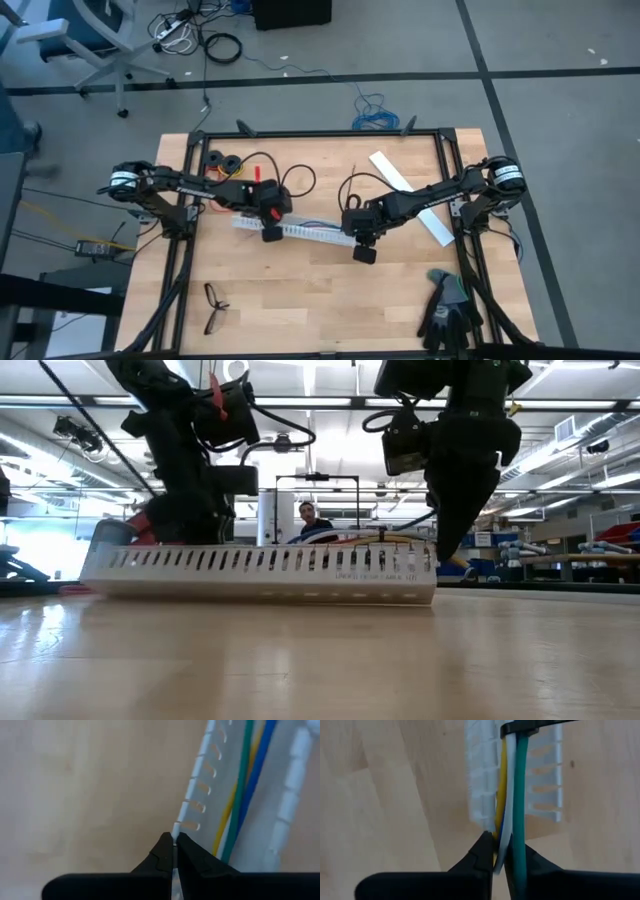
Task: Ziptie cables
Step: Put the zip tied cable wires into the white cable duct
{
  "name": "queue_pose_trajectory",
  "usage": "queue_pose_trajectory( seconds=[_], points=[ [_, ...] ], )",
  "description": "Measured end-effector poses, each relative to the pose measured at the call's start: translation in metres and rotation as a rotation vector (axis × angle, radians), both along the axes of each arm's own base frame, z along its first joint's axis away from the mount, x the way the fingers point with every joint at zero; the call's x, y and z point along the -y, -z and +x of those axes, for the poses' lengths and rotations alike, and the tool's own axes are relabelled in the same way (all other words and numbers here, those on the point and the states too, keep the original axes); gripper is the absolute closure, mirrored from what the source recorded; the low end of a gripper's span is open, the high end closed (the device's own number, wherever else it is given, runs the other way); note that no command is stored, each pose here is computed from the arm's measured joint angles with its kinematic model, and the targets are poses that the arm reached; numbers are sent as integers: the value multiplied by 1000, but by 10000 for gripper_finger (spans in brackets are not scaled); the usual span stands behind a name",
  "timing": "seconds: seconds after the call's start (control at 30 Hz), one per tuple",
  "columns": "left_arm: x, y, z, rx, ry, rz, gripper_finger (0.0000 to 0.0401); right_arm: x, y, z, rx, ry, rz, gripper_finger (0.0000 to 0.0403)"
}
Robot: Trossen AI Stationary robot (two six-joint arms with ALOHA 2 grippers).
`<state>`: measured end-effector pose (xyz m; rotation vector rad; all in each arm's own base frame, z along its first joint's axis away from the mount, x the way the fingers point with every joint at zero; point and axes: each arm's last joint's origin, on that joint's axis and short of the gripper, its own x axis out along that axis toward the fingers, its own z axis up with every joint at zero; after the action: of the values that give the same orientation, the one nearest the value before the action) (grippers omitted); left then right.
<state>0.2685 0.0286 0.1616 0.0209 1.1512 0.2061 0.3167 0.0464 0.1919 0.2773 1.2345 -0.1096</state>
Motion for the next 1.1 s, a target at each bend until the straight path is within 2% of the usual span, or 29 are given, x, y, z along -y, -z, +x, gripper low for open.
queue_pose_trajectory(
  seconds=[0.13,0.3,0.47,0.57,0.77,0.93,1.1],
  points=[
    [-2,-6,4,3,-24,44,386,-6,0,0,2,-20,41,364],
    [-2,-8,5,-1,-34,64,386,-7,0,0,2,-20,31,339],
    [-2,-8,2,-34,-42,54,386,-1,1,-4,-32,4,-79,303],
    [-1,-8,1,-50,-43,42,386,7,2,-5,-54,34,-109,288],
    [3,-8,1,-54,-29,42,386,14,-9,-8,-21,64,-102,290],
    [3,-8,1,-53,-29,41,386,13,-4,-5,-23,49,-111,289],
    [3,-8,1,-50,-26,38,385,13,0,1,12,34,-190,289]
  ],
)
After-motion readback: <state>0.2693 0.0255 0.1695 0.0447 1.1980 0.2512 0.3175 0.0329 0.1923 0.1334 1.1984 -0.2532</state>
